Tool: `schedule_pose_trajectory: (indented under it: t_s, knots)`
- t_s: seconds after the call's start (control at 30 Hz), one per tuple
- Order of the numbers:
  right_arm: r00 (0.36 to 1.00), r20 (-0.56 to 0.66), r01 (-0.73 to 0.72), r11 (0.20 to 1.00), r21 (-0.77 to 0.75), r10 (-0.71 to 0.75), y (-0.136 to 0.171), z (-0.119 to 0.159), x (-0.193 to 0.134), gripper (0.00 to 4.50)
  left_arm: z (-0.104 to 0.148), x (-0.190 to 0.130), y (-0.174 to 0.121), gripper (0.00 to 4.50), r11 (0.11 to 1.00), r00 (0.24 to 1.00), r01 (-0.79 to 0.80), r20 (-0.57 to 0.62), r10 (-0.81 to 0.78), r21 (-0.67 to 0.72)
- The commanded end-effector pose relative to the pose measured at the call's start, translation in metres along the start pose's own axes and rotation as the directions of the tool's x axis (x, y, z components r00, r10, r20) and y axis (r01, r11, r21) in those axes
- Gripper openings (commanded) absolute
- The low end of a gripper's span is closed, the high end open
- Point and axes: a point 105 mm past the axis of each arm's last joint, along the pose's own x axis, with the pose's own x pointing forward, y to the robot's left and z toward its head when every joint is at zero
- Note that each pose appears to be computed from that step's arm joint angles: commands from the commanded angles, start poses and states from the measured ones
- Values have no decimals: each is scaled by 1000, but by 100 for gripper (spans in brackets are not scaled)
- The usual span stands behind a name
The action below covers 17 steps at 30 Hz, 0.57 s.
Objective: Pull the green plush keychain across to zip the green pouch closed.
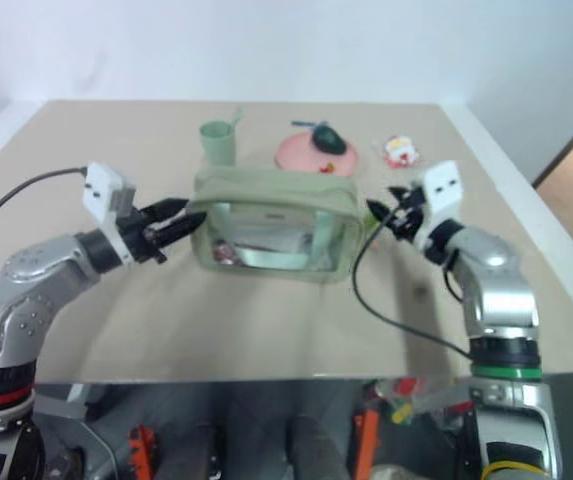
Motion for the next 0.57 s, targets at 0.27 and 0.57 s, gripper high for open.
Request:
schedule_pose_trajectory:
  t_s: [0.27,0.57]
  knots:
    - [968,157,-203,979,24,197,16,57,-47,450,39,-37,4,447,990,990,136,34,-137,32]
    - [973,37,-232,970,68,230,42,34,-68,450,-3,-56,17,447,990,997,-30,-60,38,137]
